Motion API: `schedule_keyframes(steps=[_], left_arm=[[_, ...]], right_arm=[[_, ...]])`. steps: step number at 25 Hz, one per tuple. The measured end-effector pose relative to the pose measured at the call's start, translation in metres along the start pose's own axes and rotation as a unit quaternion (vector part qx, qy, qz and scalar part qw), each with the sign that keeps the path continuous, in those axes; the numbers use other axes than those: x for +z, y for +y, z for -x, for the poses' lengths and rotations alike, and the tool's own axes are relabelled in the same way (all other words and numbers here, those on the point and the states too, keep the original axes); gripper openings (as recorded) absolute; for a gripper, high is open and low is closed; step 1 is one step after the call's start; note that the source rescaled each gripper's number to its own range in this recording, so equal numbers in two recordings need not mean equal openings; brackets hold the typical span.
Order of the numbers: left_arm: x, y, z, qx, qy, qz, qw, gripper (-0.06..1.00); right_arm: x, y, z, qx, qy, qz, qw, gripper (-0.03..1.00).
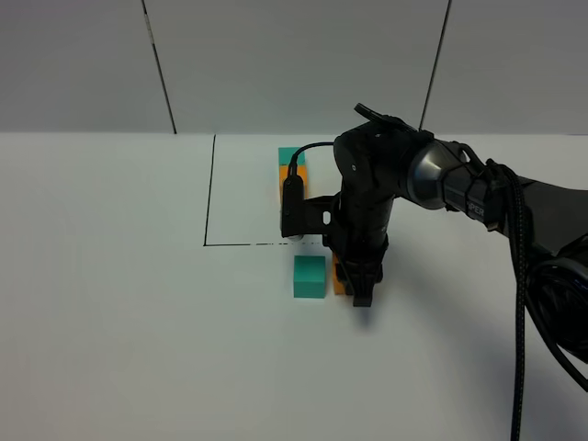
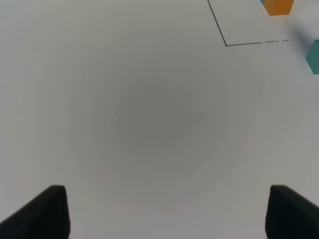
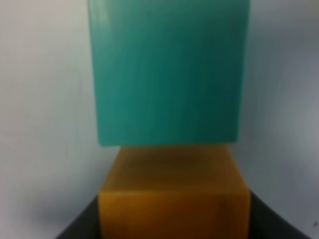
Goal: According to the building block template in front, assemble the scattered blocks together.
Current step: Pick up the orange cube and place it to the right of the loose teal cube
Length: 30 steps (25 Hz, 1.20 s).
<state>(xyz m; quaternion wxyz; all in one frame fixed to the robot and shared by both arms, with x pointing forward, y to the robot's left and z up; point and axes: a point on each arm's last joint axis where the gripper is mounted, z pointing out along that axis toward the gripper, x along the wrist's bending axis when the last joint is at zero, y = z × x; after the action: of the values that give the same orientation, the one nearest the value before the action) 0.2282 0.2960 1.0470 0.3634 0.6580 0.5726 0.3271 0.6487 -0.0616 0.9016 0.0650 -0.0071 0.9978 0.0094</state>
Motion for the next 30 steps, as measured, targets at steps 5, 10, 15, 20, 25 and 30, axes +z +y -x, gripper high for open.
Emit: schedule_keyframes(steps=[5, 10, 15, 20, 25, 30], left_arm=[[0.0, 0.0, 0.0, 0.0, 0.0, 0.0, 1.0, 0.67], [0.0, 0.0, 0.0, 0.0, 0.0, 0.0, 1.0, 0.67], [0.0, 0.0, 0.0, 0.0, 0.0, 0.0, 1.0, 0.67], [0.0, 0.0, 0.0, 0.0, 0.0, 0.0, 1.0, 0.67], [0.0, 0.0, 0.0, 0.0, 0.0, 0.0, 1.0, 0.67], [0.0, 0.0, 0.0, 0.0, 0.0, 0.0, 1.0, 0.67]], right_arm=[[0.0087, 0.0003, -0.0011, 0.0, 0.008, -0.002, 1.0, 0.0], [0.0087, 0.0019, -0.0008, 0.004, 0.007, 0.006, 1.0, 0.0], [0.009, 0.004, -0.0009, 0.01, 0.007, 0.018, 1.0, 0.0], [0.009, 0.0044, -0.001, 0.011, 0.008, 0.02, 1.0, 0.0], [0.009, 0.0044, -0.001, 0.011, 0.008, 0.02, 1.0, 0.0], [0.009, 0.0045, -0.0008, 0.011, 0.007, 0.02, 1.0, 0.0]])
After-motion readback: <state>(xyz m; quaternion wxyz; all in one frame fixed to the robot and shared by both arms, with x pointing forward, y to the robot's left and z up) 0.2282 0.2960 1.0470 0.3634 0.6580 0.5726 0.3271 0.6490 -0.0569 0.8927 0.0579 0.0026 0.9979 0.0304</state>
